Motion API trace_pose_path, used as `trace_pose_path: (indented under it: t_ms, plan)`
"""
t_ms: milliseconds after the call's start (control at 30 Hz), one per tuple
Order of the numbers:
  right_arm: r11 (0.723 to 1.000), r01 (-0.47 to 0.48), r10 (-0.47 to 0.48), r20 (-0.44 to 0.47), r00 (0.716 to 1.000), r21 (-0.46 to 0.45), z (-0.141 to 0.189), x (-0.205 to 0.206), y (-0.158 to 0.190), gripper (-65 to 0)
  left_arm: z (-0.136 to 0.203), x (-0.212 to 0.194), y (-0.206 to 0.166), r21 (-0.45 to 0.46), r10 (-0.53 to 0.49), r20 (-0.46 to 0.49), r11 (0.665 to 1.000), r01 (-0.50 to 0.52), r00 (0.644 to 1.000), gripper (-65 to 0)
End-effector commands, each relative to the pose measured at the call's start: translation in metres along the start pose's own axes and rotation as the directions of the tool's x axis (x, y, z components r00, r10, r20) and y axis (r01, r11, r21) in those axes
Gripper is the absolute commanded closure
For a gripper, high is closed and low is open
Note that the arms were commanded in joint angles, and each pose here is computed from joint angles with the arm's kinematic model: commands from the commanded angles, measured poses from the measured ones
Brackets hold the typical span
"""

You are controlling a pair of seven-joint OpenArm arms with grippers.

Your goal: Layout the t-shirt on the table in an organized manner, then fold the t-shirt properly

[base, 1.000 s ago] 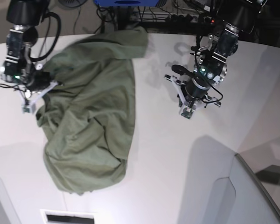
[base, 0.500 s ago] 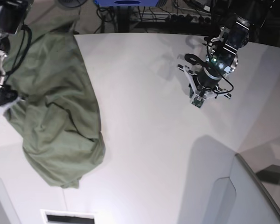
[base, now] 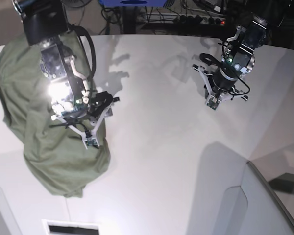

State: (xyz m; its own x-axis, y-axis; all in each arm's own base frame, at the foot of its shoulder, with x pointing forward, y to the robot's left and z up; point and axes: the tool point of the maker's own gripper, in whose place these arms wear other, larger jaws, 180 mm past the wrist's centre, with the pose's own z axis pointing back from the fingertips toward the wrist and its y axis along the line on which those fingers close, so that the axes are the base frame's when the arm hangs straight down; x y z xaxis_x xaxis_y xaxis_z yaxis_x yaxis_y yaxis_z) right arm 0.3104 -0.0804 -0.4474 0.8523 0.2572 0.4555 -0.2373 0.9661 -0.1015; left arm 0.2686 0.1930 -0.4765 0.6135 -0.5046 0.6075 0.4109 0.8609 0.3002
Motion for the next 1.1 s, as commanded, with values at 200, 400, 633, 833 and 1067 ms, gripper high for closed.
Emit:
trace_pose_path:
  t_ms: [200, 400, 633, 833, 1067]
  plan:
    - [0.996, -0.090, 0.088, 0.095, 0.992, 0.014, 0.000, 0.029, 0.024, -40.1, 0.000, 0.012, 0.006, 0.014, 0.002, 0.039, 1.000, -0.002, 0.999, 0.0]
    - [0.999, -0.039, 0.040, 0.062, 0.997, -0.018, -0.015, 0.028, 0.021, -39.9, 0.000, 0.012, 0.007, 0.016, -0.001, 0.037, 1.000, 0.000, 0.999, 0.0]
    - [0.999, -0.038, 0.040, 0.045, 0.998, -0.035, -0.033, 0.016, 0.014, -29.1, 0.000, 0.012, 0.008, 0.019, -0.004, 0.038, 1.000, 0.003, 0.999, 0.0]
    - [0.999, -0.033, 0.033, 0.023, 0.999, -0.034, -0.027, 0.018, 0.014, -1.1, -0.001, 0.012, 0.009, 0.020, -0.003, 0.038, 1.000, 0.003, 0.999, 0.0]
    - [1.000, -0.021, 0.022, 0.078, 0.997, -0.024, 0.017, 0.049, 0.012, 0.0, -0.001, 0.012, 0.009, 0.020, -0.003, 0.038, 1.000, 0.003, 0.999, 0.0]
